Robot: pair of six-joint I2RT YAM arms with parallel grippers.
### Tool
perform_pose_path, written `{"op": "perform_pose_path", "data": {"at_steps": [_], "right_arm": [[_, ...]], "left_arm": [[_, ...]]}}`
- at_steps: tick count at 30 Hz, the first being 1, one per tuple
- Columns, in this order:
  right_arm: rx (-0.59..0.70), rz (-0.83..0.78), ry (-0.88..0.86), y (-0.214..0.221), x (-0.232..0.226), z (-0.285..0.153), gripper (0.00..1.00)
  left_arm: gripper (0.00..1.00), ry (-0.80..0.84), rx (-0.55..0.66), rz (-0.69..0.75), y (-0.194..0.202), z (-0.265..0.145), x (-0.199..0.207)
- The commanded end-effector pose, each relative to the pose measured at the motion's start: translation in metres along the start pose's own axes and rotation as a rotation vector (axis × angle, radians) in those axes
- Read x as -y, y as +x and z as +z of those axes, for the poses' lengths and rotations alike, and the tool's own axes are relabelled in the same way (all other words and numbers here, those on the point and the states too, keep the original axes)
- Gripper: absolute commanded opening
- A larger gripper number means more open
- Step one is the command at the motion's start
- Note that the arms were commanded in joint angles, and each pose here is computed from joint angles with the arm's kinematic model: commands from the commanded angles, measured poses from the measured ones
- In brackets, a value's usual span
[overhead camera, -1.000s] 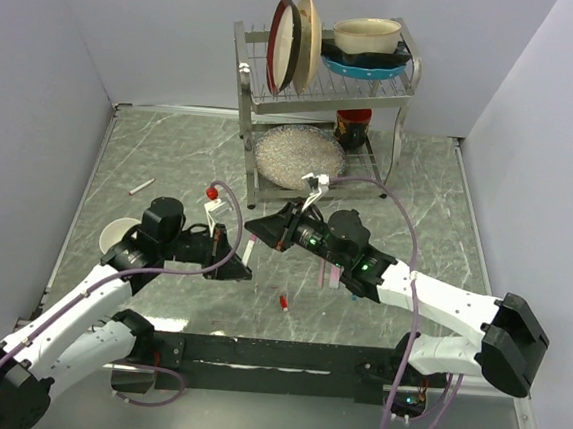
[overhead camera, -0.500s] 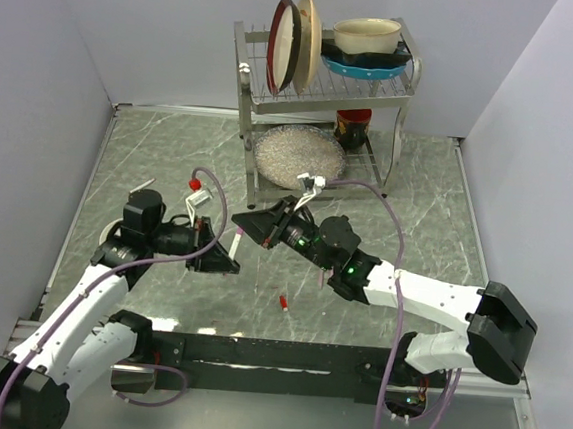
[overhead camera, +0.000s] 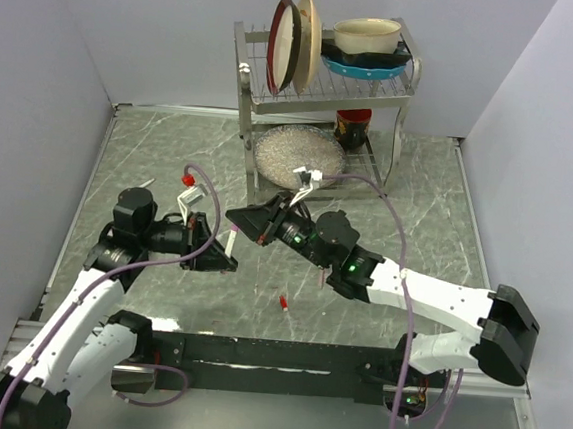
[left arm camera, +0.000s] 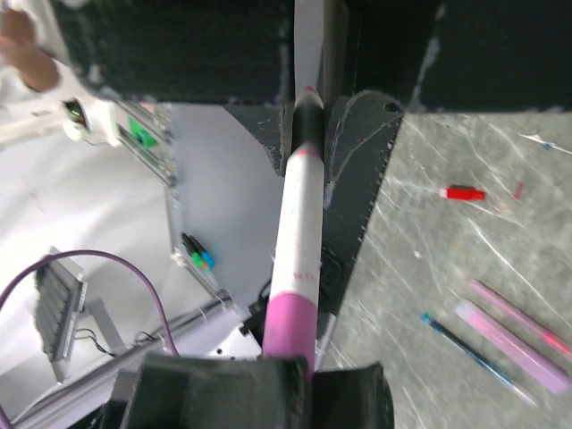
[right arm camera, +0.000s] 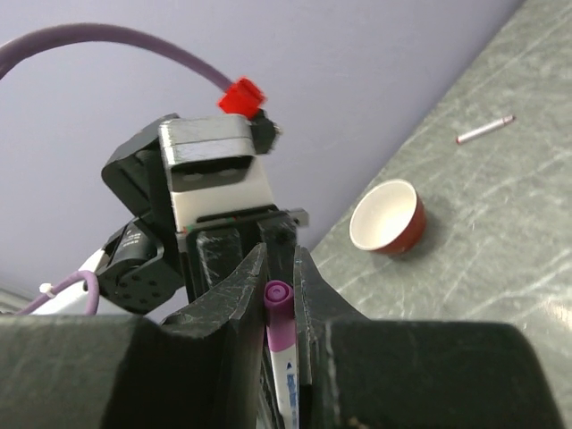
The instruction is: Insert the pens into the pen caps
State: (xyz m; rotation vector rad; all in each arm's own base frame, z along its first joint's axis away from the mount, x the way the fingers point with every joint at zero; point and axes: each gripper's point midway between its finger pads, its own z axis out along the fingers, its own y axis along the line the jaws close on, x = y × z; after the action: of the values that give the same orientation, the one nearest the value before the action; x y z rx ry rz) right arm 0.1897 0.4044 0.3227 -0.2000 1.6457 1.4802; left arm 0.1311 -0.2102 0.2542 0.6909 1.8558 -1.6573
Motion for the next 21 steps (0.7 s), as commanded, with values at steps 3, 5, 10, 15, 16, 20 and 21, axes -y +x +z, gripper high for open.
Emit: {"op": "perform_pose_path", "data": {"at_steps": [3, 5, 10, 15, 16, 20, 21], "right_arm": [[-0.567, 0.081, -0.037, 0.100, -0.016, -0.057, 0.02], [-0.575, 0.063, -0.015, 0.099, -0.014, -0.053, 0.03], [-0.559, 0.049, -0.017, 0.090, -0.019, -0.044, 0.33], [-0.400, 0.033, 0.074, 0.039, -0.015, -0.040, 0.61], [-0.366, 0.031, 0.098, 0.028, -0.011, -0.042, 0.65], [-0.275, 0.014, 0.193, 0.008, 0.004, -0.065, 0.68], [-0.254, 0.013, 0.221, 0.005, 0.010, -0.069, 0.68]], "left_arm": [[0.01, -0.294, 0.401, 0.237, -0.099, -0.027, -0.014], [0.01, -0.298, 0.399, 0.222, -0.095, -0.027, -0.015], [0.01, -0.290, 0.368, 0.188, -0.085, -0.025, -0.019], [0.01, -0.307, 0.364, 0.145, -0.075, -0.025, -0.028], [0.01, -0.314, 0.355, 0.123, -0.070, -0.024, -0.031], [0.01, -0.406, 0.383, -0.019, -0.063, -0.027, -0.059], [0.01, -0.429, 0.384, -0.075, -0.056, -0.026, -0.070]]}}
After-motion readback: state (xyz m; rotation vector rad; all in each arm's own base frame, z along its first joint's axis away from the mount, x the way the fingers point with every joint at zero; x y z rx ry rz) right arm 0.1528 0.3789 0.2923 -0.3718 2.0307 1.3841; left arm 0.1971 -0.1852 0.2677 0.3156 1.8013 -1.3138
